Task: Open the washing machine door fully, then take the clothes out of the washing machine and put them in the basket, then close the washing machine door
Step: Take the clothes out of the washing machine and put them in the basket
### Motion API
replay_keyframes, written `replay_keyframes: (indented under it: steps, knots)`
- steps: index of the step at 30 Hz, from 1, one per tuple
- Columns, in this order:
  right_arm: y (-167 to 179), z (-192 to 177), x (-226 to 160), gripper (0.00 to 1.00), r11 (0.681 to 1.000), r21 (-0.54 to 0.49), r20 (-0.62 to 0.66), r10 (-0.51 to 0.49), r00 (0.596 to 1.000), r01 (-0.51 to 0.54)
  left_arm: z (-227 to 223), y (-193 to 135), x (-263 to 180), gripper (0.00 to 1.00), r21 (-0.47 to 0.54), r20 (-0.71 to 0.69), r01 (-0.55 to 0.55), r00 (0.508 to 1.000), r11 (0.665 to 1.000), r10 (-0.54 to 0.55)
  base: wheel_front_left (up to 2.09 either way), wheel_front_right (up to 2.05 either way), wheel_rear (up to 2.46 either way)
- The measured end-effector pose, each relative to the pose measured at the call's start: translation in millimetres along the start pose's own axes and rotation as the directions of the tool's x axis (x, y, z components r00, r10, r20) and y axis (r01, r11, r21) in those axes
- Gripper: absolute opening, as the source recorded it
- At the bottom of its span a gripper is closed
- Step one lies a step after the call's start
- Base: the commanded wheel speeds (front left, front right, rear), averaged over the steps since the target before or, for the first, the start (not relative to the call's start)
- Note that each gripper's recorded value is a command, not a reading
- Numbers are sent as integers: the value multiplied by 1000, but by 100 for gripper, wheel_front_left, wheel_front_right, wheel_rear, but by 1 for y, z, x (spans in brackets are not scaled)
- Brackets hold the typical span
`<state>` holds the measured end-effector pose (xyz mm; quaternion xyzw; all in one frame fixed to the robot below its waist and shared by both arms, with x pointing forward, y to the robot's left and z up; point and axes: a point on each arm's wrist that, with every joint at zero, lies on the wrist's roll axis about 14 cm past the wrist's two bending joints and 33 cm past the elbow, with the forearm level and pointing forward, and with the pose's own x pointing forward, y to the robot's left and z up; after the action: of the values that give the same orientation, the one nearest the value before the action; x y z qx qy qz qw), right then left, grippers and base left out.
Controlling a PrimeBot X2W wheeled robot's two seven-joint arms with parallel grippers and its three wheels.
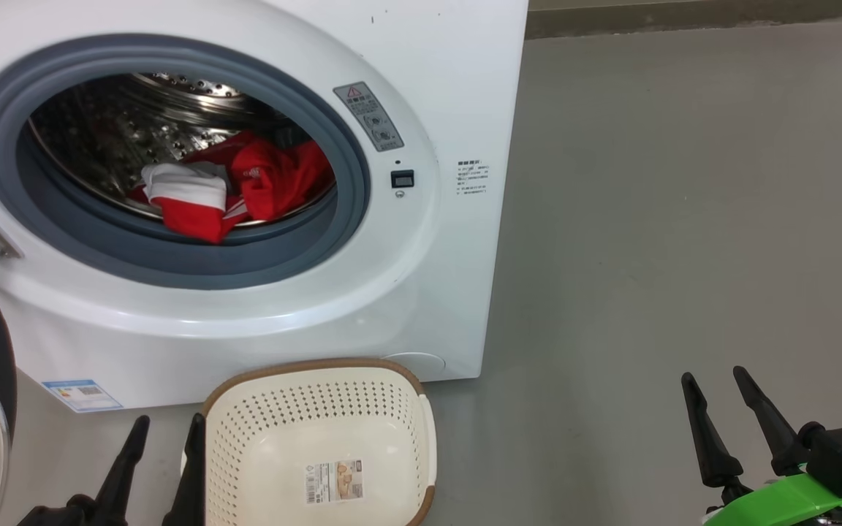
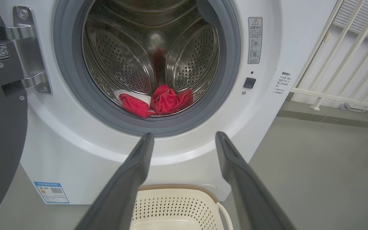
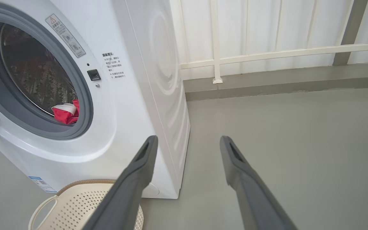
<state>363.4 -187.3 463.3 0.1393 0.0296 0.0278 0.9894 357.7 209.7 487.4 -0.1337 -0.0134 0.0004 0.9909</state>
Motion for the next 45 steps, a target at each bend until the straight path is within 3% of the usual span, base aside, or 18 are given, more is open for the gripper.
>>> replay_keyframes:
  steps: [22, 33, 45]
  knots:
    - [2, -9, 14, 100, 1000, 4, -26, 7, 1000, -7, -25, 7, 10, 100, 17, -77, -24, 997, 1000, 25, 4, -4, 0]
    - [3, -17, 36, 100, 1000, 20, -40, 6, 999, -5, -28, -10, 71, 100, 46, -71, 32, 997, 998, -29, 0, 0, 0]
    - [-6, -33, 78, 100, 999, 36, -52, -16, 999, 18, -23, -15, 184, 100, 71, -41, 76, 996, 995, -74, 0, 0, 0]
